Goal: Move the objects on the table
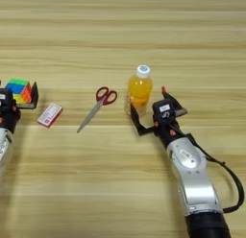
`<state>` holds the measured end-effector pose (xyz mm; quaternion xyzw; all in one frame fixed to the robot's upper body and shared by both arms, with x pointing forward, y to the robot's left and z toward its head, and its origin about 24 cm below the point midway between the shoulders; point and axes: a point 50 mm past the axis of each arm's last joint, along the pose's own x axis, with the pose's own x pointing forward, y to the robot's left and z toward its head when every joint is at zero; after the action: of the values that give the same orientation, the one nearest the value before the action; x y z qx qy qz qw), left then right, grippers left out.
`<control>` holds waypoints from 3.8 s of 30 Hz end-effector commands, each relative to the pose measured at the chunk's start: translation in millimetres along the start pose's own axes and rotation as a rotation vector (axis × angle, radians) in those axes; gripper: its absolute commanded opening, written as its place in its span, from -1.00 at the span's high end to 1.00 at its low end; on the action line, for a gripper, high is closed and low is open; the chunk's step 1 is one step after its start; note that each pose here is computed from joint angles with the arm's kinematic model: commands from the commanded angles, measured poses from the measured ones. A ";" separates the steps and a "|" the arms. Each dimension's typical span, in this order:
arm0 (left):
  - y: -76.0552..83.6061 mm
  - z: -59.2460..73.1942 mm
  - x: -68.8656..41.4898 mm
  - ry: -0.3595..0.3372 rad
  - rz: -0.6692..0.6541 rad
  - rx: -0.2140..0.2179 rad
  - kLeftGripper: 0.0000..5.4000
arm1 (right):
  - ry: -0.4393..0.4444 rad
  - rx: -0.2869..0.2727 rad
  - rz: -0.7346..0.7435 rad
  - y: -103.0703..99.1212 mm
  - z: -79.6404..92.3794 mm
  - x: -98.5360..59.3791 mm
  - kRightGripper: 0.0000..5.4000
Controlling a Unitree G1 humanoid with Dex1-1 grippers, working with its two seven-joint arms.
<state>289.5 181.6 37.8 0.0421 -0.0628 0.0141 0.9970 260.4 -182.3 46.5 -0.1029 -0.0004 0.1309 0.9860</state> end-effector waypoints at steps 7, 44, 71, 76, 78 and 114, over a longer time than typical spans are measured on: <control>-3.0 1.4 0.6 -0.003 -0.004 0.006 -1.00 | 0.057 -0.030 -0.040 -19.2 -4.4 -8.6 -1.00; -2.4 0.5 -0.3 0.002 -0.003 0.005 -1.00 | 0.258 0.122 -0.164 -38.8 -59.2 0.9 -1.00; -2.3 1.2 -0.1 -0.003 0.002 0.005 -1.00 | 0.481 0.247 -0.187 -42.9 -85.7 -12.1 -0.04; -1.9 1.4 -0.2 -0.004 0.003 0.004 -1.00 | 0.479 0.245 -0.180 -41.6 -85.5 -12.1 0.11; -1.8 1.5 -0.3 -0.004 0.004 0.004 -1.00 | 0.475 0.242 -0.177 -40.9 -84.6 -11.8 0.19; -1.3 1.3 0.9 -0.003 0.004 -0.003 -1.00 | 0.292 0.205 -0.221 -51.1 -56.4 -0.3 0.72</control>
<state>289.4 180.0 38.3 0.0404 -0.0644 0.0149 0.9970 281.8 -238.1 7.5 -0.0223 0.1313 0.0163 0.9910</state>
